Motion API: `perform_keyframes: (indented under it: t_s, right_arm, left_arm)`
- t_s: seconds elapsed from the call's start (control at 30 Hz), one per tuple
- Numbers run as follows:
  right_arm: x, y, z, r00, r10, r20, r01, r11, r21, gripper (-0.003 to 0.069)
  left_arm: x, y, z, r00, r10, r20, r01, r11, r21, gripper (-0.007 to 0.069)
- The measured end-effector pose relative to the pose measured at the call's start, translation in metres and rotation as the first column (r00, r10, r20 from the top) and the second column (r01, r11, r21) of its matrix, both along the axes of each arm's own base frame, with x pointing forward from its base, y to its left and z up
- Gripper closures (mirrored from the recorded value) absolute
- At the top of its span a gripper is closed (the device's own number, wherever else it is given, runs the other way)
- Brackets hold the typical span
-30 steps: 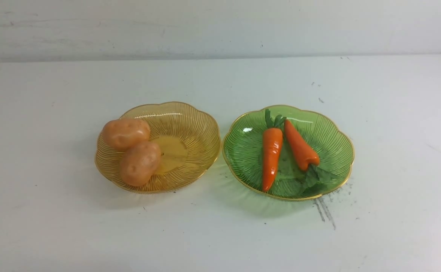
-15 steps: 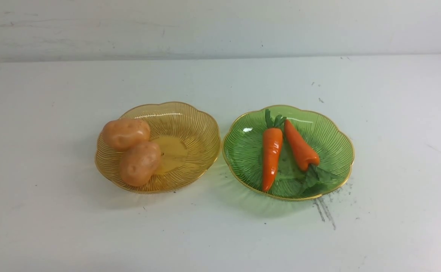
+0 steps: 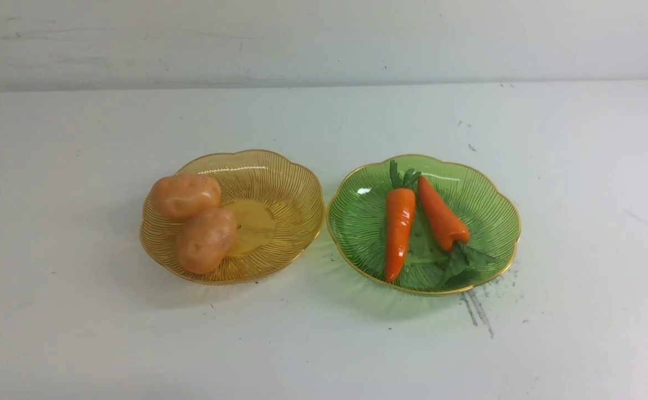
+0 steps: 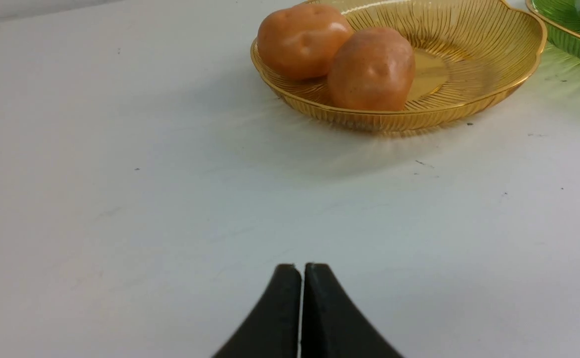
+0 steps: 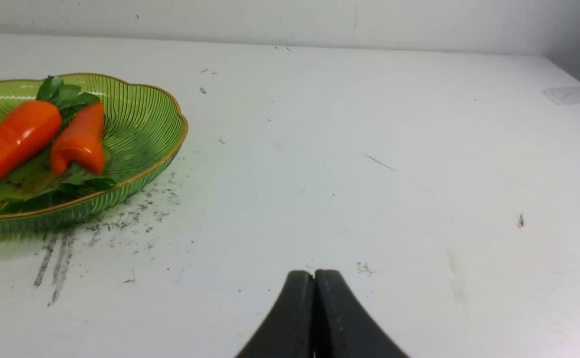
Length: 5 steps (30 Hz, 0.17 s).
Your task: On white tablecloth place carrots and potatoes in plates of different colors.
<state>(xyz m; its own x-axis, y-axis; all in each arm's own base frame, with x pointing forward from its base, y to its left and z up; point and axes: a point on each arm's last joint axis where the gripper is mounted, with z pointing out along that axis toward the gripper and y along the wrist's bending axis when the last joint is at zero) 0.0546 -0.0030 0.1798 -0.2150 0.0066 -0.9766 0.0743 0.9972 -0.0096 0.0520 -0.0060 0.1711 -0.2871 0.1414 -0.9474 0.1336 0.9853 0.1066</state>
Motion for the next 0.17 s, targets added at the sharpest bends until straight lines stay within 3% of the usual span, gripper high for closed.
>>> perform_keyframes:
  t_s: [0.17]
  right_arm:
    - [0.0000, 0.0000, 0.0000, 1.000, 0.002, -0.001, -0.002, 1.000, -0.010, 0.0676]
  left_arm:
    - [0.0001, 0.0007, 0.0000, 1.000, 0.013, 0.000, -0.013, 1.000, 0.000, 0.0628]
